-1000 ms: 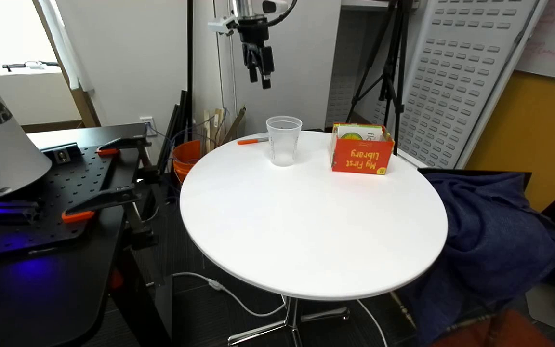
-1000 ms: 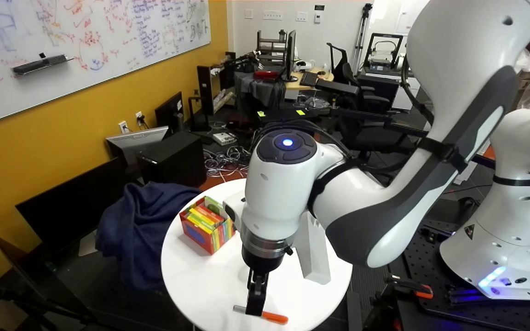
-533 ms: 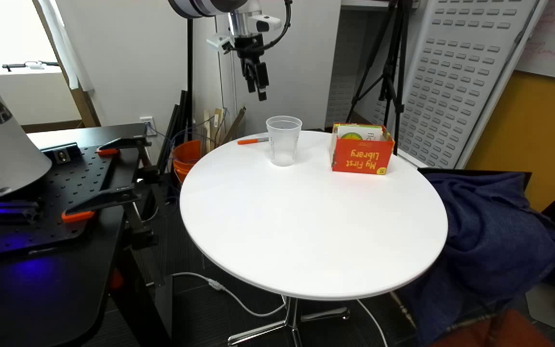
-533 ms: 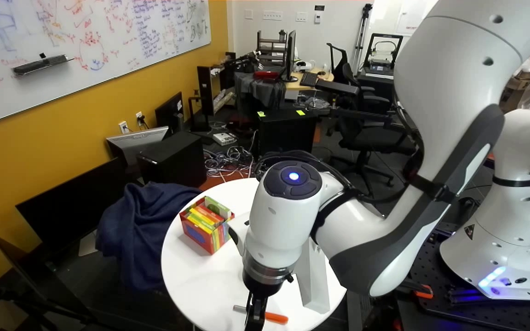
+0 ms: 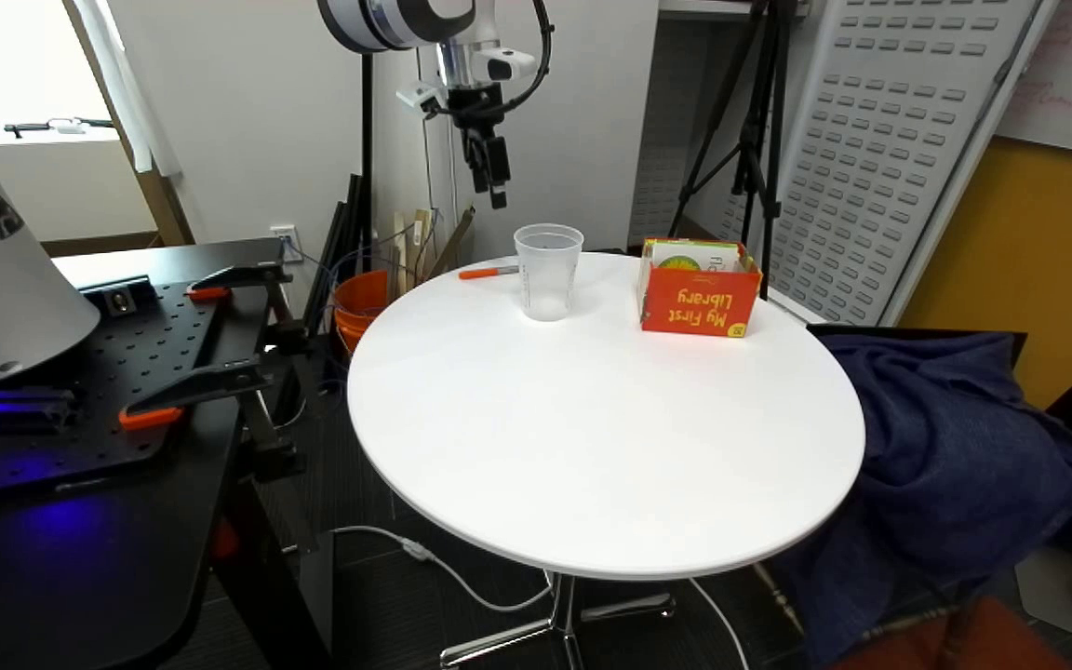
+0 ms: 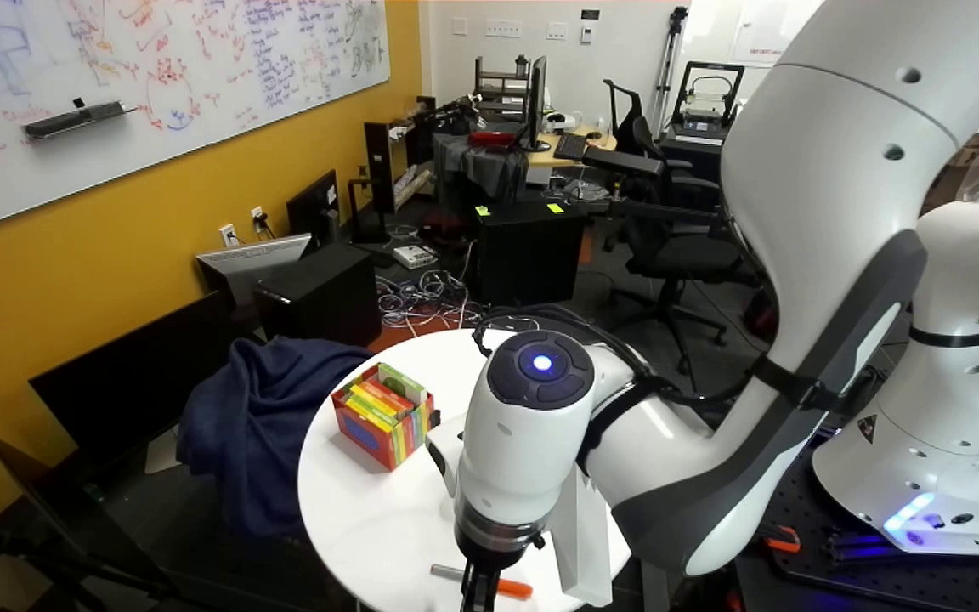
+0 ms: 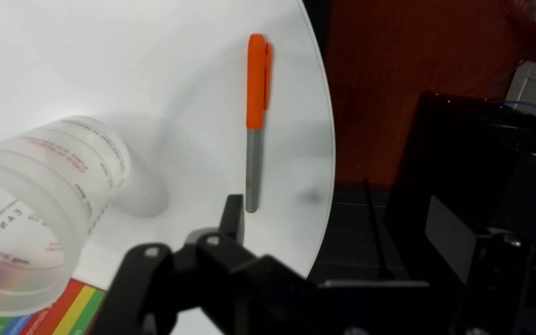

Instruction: Slide the colourless container from the right to the left, then put the marker in the container

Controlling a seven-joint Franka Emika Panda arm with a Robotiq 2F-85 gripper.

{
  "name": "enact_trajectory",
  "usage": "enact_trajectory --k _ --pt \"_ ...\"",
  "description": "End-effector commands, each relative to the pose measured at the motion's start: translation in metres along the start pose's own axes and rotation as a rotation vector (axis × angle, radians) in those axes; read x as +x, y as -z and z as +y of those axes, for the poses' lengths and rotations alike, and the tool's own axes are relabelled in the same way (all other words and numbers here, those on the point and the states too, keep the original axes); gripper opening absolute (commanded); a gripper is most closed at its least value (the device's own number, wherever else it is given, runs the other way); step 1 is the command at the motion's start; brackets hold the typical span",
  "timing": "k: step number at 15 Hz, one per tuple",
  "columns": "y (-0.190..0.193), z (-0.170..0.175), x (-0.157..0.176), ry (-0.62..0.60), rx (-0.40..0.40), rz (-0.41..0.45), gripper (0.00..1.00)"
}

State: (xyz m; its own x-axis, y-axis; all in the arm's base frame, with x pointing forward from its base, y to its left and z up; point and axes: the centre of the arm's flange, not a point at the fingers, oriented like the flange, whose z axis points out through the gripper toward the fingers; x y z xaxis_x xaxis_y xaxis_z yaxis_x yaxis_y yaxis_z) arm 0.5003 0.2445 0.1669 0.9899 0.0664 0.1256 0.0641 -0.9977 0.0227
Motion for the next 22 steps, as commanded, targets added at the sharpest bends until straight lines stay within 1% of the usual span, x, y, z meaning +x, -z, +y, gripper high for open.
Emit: enact_trajectory --k 1,7,14,22 --pt "-0.011 -0.001 0.005 -0.034 0.002 0.000 1.00" --pt "-0.031 0.004 0.004 -0.052 0.021 -0.016 1.00" --pt "-0.048 0.010 0.005 -0.060 0.060 0.011 1.00" --pt "-0.061 0.016 0.004 -0.083 0.053 -0.013 1.00"
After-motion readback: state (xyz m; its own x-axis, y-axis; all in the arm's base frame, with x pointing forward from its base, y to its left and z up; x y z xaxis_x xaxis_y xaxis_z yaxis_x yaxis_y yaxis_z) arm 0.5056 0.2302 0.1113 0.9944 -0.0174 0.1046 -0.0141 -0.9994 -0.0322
